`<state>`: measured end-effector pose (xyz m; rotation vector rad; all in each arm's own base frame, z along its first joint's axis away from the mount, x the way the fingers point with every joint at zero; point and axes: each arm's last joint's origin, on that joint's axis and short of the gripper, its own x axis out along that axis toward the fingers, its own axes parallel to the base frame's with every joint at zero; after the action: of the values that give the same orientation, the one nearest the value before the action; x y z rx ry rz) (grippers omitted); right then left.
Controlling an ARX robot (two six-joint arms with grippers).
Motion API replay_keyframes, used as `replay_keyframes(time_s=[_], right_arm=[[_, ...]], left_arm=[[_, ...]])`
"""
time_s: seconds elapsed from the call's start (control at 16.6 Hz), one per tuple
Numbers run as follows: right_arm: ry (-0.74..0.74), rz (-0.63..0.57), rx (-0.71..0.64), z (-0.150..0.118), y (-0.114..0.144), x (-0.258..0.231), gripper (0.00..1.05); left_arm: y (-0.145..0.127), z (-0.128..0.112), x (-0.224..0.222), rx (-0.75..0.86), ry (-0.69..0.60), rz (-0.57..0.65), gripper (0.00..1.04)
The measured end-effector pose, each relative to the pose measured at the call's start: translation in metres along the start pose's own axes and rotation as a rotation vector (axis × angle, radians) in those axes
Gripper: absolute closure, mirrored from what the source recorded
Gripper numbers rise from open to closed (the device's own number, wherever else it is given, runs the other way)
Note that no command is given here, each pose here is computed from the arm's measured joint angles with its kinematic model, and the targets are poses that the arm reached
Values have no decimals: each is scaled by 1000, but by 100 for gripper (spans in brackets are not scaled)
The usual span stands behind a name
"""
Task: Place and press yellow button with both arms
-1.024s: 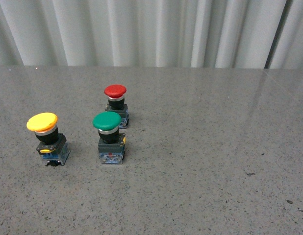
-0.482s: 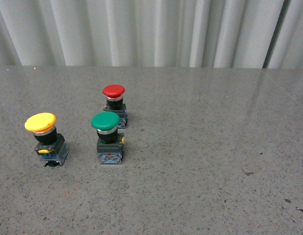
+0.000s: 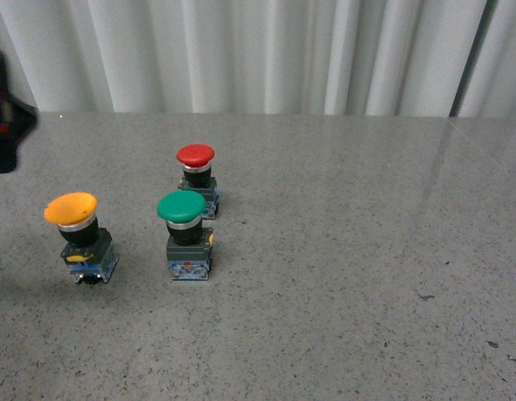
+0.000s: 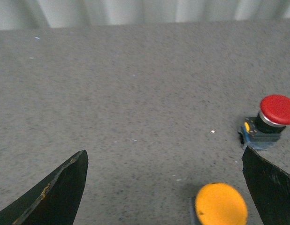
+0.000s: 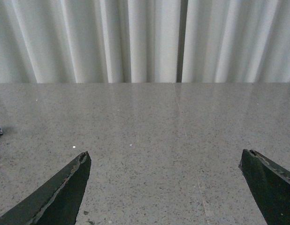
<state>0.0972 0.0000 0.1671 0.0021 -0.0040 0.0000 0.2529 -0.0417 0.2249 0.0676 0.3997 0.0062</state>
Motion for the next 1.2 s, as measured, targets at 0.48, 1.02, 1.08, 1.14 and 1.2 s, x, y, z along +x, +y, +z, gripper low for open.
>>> replay_keyframes(time_s=[0.48,1.02,1.08,1.14,1.2], right_arm=[[0,0,0,0,0,0,7],[0,0,0,0,0,0,7],[0,0,0,0,0,0,7],[0,0,0,0,0,0,7],[0,0,0,0,0,0,7]], left_arm=[[-37,-34,36,-5,152,-84,7],[-37,-39,35,48,186,-30,71],[-38,-31,33,56,167,-27,71],[-43,-11,29,56,117,-37,71],[-48,6,26,53,75,-48,71]])
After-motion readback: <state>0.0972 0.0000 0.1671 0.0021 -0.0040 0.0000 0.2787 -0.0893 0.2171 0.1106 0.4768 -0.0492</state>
